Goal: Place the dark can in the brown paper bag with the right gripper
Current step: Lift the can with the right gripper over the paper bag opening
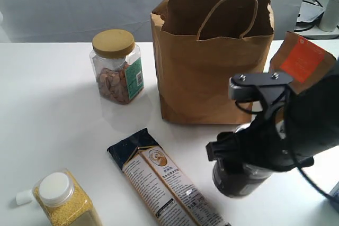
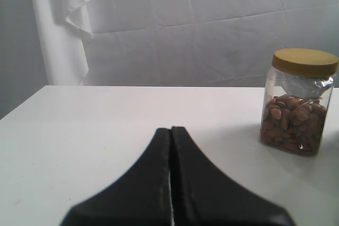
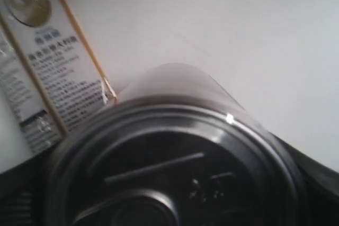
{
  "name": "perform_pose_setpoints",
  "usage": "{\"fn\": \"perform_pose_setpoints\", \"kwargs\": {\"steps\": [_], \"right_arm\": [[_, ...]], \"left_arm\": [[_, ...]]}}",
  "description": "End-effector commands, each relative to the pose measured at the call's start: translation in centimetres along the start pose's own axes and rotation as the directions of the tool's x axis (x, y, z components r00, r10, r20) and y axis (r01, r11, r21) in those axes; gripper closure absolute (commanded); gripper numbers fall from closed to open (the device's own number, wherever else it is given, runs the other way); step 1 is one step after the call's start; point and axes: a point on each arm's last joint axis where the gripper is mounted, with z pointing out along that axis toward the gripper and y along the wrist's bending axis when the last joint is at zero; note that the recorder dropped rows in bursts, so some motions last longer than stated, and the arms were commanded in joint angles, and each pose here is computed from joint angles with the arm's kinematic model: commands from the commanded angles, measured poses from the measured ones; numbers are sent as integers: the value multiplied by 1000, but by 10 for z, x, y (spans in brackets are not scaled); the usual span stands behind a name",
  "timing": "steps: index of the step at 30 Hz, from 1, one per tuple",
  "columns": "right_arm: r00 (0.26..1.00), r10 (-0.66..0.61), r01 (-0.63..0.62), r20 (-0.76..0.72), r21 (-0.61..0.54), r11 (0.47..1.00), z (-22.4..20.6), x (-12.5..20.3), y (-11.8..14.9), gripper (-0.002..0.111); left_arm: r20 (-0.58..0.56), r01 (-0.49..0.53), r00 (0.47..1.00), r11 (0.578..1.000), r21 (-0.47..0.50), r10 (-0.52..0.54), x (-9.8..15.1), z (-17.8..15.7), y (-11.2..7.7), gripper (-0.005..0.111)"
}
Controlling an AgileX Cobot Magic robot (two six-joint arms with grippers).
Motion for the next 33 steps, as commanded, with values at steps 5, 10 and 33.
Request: {"fn": "perform_pose_setpoints", "kwargs": {"steps": [5,10,33], "right_arm": [[917,10,46,398,-131,990,-105,-8,-11,108],[802,46,111,595,-224,968,-161,-10,-14,108],[770,-232,174,594,154,973,-116,-173,19,108]], "left_arm": [[3,0,1000,1000,6,0,1,0,0,107],[3,0,1000,1000,6,0,1,0,0,107],[3,0,1000,1000,6,0,1,0,0,107]]}}
